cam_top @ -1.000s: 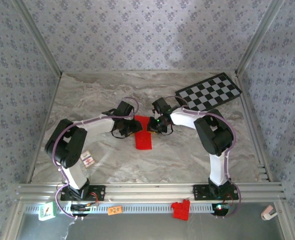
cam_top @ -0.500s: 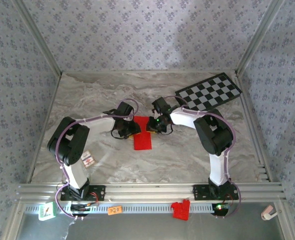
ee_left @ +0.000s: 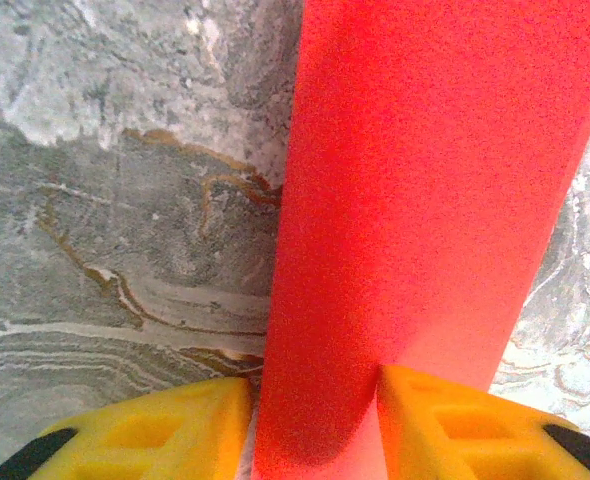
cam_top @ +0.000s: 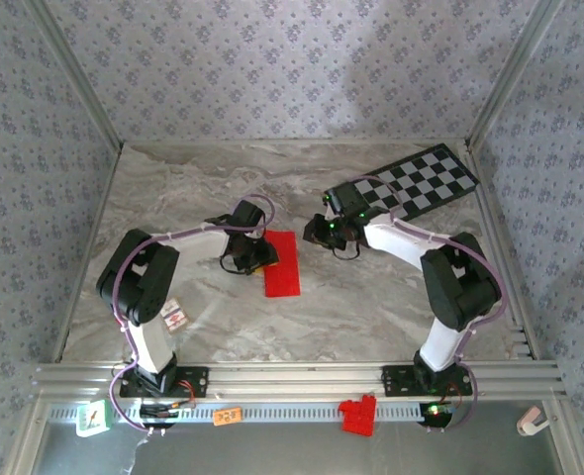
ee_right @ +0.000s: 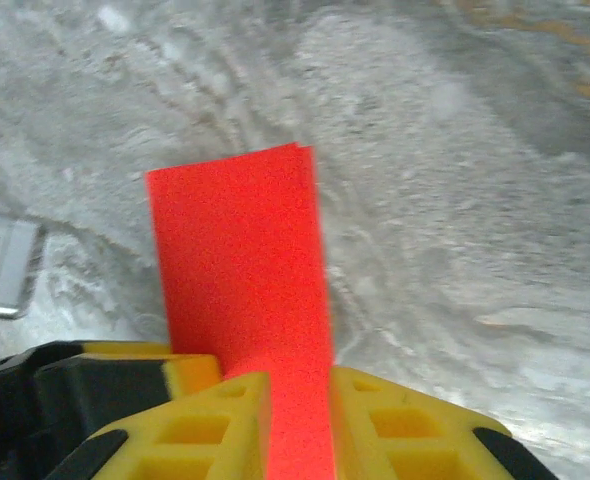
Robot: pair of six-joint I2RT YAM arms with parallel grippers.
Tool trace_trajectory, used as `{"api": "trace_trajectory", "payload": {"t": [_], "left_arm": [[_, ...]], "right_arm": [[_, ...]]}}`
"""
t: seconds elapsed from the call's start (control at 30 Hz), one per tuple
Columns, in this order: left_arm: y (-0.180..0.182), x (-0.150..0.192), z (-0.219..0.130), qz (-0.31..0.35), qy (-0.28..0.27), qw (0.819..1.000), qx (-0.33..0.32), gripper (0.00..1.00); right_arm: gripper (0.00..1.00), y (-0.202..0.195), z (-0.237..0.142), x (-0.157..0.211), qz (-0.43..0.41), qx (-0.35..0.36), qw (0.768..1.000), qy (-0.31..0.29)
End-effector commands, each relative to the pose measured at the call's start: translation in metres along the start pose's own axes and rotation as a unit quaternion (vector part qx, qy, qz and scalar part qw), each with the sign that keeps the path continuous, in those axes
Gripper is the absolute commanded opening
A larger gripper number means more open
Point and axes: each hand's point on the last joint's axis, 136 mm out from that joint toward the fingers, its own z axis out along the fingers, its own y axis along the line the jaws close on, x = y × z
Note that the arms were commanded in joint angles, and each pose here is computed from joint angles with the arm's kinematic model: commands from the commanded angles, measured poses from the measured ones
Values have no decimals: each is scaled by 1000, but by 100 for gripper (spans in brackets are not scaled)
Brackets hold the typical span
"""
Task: Fold a paper plane with a square sheet of paper (pick it up from the middle)
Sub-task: Hold the square sheet of paper at the center of the table.
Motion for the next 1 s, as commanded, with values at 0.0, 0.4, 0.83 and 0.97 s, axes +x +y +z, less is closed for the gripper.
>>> {"api": "trace_trajectory", "payload": {"t": [0.0, 0.4, 0.83, 0.97], "left_arm": [[31, 20, 33, 13, 35, 998, -55, 42], [35, 27, 41, 32, 54, 996, -67, 42], [43, 32, 52, 1, 64, 995, -79, 43], [45, 36, 55, 2, 68, 994, -84, 43]], "right_arm": [[24, -17, -2, 3, 14, 27, 1000, -5], [24, -20, -1, 6, 17, 28, 999, -4], [24, -20, 7, 11, 17, 23, 1000, 11], [24, -18, 10, 13, 16, 21, 1000, 16]]}}
